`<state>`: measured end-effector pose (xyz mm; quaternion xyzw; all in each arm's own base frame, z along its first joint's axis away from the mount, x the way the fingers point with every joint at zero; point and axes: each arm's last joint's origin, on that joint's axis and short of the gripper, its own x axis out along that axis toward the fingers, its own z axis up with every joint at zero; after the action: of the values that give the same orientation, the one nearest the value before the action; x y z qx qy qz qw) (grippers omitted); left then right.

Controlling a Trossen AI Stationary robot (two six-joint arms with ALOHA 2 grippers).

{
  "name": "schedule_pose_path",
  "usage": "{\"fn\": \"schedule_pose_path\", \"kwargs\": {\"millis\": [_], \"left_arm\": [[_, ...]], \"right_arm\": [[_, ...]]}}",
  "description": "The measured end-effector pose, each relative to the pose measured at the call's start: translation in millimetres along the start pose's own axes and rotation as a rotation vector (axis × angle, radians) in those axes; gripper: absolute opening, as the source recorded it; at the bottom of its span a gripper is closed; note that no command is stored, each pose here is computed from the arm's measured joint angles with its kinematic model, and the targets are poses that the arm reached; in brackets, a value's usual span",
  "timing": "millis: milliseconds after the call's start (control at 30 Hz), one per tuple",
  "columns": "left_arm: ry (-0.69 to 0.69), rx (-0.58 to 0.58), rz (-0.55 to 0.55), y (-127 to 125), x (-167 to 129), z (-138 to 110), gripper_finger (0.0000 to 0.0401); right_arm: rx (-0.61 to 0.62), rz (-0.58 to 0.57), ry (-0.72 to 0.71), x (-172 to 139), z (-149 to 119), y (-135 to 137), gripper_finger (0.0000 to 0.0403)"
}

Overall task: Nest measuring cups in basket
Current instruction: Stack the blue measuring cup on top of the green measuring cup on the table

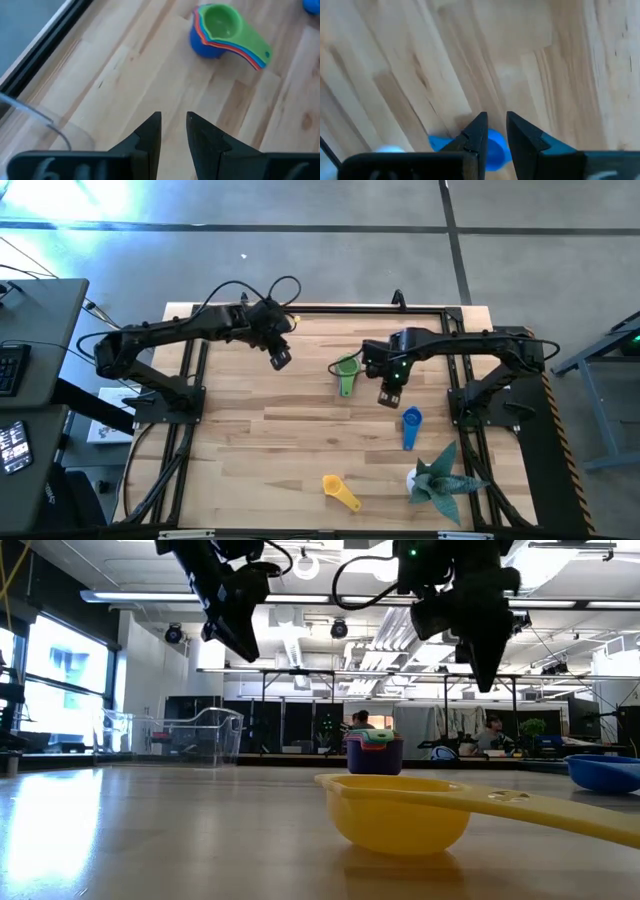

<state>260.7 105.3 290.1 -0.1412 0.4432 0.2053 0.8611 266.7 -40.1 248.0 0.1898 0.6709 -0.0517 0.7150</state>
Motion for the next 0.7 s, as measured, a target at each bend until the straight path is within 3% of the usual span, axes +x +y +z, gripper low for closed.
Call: {"fn": "schedule_pose_path", "kwargs": {"millis": [367, 700], "left_arm": [[-0.018, -0.179, 0.066, 18.0, -0.1, 2.5, 0.0080], [-0.025, -0.201, 0.067, 18.9, -0.1, 3.2, 0.0080]], "right_arm": [[-0.425, -0.026, 0.063, 8.5, -9.1, 12.9, 0.0062], [-0.562, -0.085, 0.210, 42.9, -33.6, 18.3, 0.0062]]}}
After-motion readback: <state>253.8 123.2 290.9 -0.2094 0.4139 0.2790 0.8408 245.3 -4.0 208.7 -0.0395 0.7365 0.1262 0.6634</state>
